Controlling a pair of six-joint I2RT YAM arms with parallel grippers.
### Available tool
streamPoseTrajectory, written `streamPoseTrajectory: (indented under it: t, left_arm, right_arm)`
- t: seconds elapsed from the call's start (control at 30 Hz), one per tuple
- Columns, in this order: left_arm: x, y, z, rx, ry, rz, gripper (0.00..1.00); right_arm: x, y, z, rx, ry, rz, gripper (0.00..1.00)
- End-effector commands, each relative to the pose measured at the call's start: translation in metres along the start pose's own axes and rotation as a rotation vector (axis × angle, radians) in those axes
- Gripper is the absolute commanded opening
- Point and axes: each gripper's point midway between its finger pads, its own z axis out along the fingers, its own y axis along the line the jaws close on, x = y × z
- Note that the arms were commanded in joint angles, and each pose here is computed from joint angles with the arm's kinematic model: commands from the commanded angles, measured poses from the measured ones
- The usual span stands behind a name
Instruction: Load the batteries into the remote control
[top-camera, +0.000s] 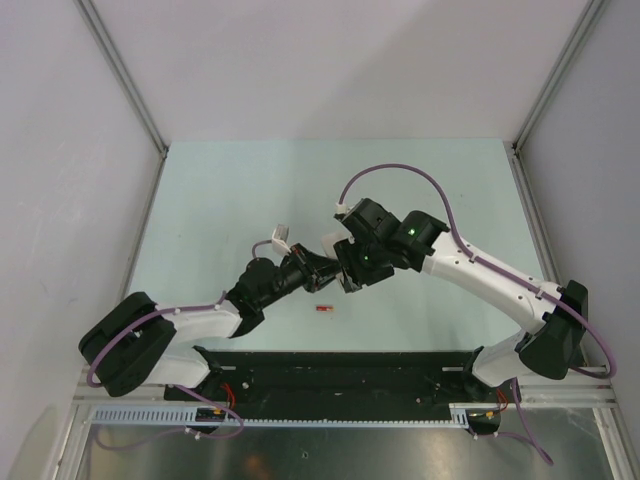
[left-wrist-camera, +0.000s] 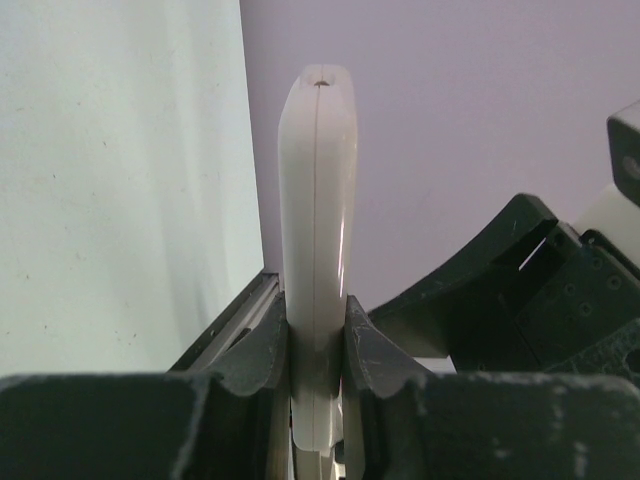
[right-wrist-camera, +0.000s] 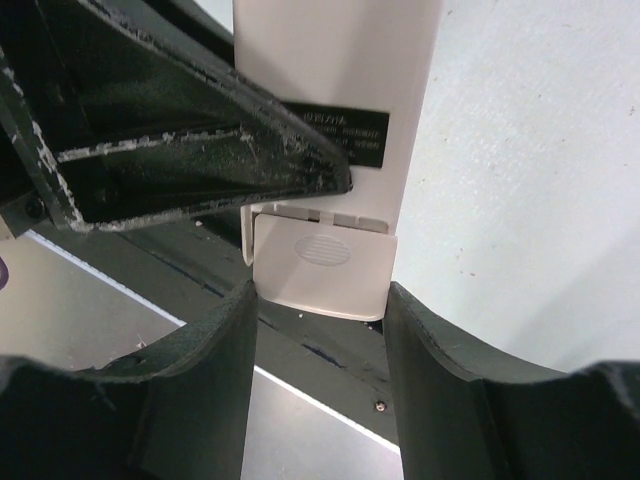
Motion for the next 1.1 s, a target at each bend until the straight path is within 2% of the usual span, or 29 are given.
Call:
streamPoseTrajectory:
  t: [0.0,0.23,0.63,1.07]
  left_arm:
    - [0.007,-0.035,-0.003,0.110,0.027,0.016,0.00]
    - [0.004,-0.024,-0.003,0.083,0.004,0.008,0.00]
    - [0.008,-0.033,-0.003,0.105,0.023,0.015,0.00]
    - [0.014,-0.037,-0.004,0.120,0.042,0.030,0.00]
  right_arm:
    - [-0.025,0.000,-0.008,0.026,-0.103,-0.023,0.45]
    - [-0.025,0.005,-0.015,0.022,-0.120,-0.034,0.45]
    - [-0.025,0.002,-0.013,0.037,-0.122,-0.032,0.45]
    - [-0.035,-0.004,-0.014,-0.002,-0.160,0.046,0.43]
